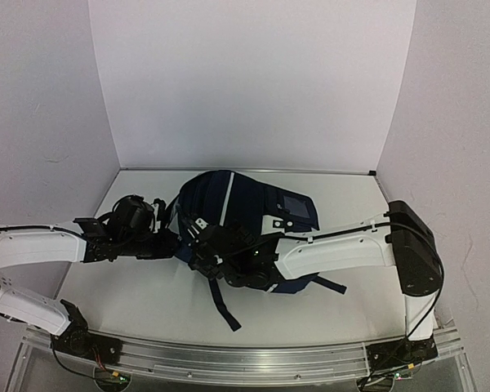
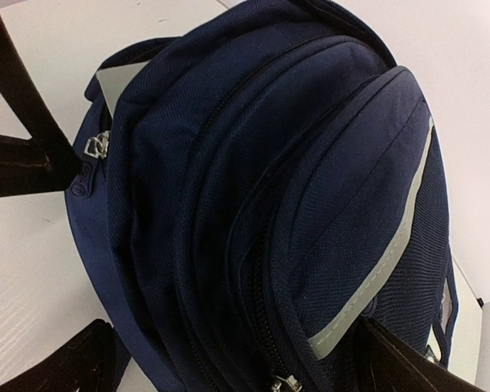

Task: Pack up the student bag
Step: Zip the student bag at the center of the board.

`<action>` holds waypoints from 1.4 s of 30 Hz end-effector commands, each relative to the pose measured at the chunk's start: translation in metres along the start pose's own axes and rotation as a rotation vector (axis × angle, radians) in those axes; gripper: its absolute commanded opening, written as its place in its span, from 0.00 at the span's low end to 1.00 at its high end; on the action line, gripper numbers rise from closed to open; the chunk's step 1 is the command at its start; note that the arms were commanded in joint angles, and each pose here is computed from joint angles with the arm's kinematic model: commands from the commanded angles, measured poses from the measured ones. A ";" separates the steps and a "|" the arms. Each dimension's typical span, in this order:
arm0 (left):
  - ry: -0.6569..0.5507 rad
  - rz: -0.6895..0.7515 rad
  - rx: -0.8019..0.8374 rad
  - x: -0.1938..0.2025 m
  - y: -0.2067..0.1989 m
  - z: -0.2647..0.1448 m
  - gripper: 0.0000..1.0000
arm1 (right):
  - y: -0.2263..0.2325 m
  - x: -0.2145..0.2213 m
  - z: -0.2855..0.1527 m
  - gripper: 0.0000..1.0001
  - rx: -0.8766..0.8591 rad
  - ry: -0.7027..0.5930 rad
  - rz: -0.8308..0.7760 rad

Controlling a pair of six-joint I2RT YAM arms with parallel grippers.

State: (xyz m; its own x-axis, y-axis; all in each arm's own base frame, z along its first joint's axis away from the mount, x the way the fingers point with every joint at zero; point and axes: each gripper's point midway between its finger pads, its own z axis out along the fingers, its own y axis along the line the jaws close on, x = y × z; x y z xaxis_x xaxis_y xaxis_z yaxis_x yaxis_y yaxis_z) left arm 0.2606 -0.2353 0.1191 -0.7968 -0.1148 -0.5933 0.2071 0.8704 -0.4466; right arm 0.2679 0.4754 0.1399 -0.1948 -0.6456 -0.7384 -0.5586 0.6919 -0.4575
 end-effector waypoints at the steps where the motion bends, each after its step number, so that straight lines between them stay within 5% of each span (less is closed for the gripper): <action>1: -0.042 0.010 0.005 -0.015 -0.007 0.005 0.26 | -0.010 -0.016 0.000 0.98 0.051 -0.021 0.033; 13: -0.080 0.037 -0.014 -0.032 -0.007 0.020 0.24 | -0.013 -0.010 0.005 0.98 0.086 -0.010 0.042; 17: -0.100 0.041 0.013 -0.037 -0.013 0.020 0.16 | -0.012 -0.008 0.006 0.97 0.086 -0.006 0.040; 22: -0.113 0.034 0.013 -0.038 -0.011 0.016 0.02 | -0.015 -0.005 0.010 0.80 0.113 0.000 0.043; 26: -0.124 0.019 -0.001 -0.040 -0.007 0.011 0.00 | -0.021 -0.003 0.014 0.66 0.154 0.006 0.047; 34: -0.106 -0.058 -0.072 -0.048 0.015 0.003 0.00 | -0.038 0.007 0.016 0.06 0.197 0.025 0.073; 42: -0.124 -0.124 -0.150 -0.069 0.051 -0.009 0.00 | -0.050 0.037 0.003 0.00 0.184 0.067 0.034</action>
State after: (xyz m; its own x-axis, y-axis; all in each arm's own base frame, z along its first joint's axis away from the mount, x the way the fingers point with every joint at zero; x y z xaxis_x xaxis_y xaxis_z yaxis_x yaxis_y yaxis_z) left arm 0.2953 -0.2225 0.1234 -0.7974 -0.1790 -0.5763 0.1535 0.8634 -0.4805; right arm 0.2873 0.4661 0.1363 -0.2077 -0.6015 -0.7714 -0.4664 0.7541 -0.4624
